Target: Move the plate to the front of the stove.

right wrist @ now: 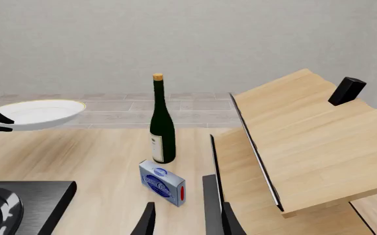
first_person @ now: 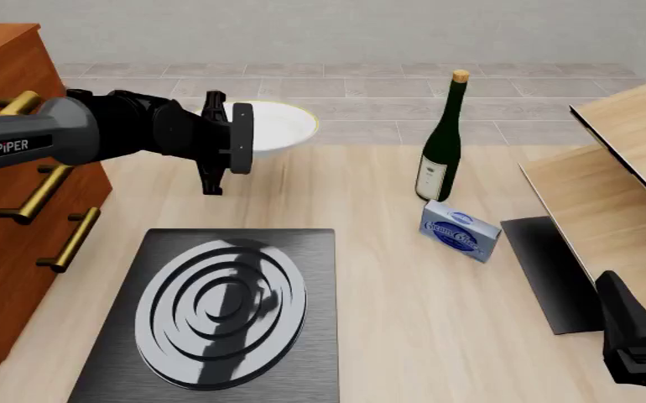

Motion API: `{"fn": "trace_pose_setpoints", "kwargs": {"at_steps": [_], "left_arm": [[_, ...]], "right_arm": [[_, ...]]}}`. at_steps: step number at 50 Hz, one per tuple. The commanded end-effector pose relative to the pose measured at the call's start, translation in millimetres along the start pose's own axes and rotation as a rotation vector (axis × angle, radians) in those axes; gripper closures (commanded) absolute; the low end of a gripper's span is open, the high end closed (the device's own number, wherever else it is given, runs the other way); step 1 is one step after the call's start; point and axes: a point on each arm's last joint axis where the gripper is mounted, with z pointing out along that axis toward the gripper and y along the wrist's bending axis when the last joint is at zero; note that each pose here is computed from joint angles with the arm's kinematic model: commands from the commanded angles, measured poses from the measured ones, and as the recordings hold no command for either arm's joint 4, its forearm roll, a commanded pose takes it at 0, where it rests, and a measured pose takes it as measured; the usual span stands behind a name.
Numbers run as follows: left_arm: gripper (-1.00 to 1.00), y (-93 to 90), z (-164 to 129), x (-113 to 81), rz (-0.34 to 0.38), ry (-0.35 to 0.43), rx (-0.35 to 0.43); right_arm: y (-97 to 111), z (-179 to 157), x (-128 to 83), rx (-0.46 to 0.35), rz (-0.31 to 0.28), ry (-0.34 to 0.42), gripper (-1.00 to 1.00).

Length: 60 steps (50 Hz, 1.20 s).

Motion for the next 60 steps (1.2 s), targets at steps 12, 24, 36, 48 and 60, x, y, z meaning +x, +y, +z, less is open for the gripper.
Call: {"fn": "trace_pose_setpoints", "kwargs": {"at_steps": [12, 24, 36, 48, 60], "left_arm": [[1.0, -8.4, 19, -3.8, 0.001, -0.005, 0.018], [1.0, -12.8, 28, 2.3, -0.002, 0.006, 0.027], [1.0, -22.7, 38, 2.6, -0.008, 0.007, 0.047], [1.0, -29.6, 41, 3.2, -0.011, 0.009, 0.06], [1.0, -33.6, 49, 6.9, -0.021, 0.016, 0.069]], "right_arm": [[0, 1, 0, -0.001, 0.001, 0.006, -1.0], [0, 1, 0, -0.001, 0.001, 0.005, -1.0], [0, 1, 0, -0.001, 0.0, 0.006, -1.0], [0, 1, 0, -0.001, 0.001, 0.007, -1.0], [0, 1, 0, -0.001, 0.001, 0.007, -1.0]]}}
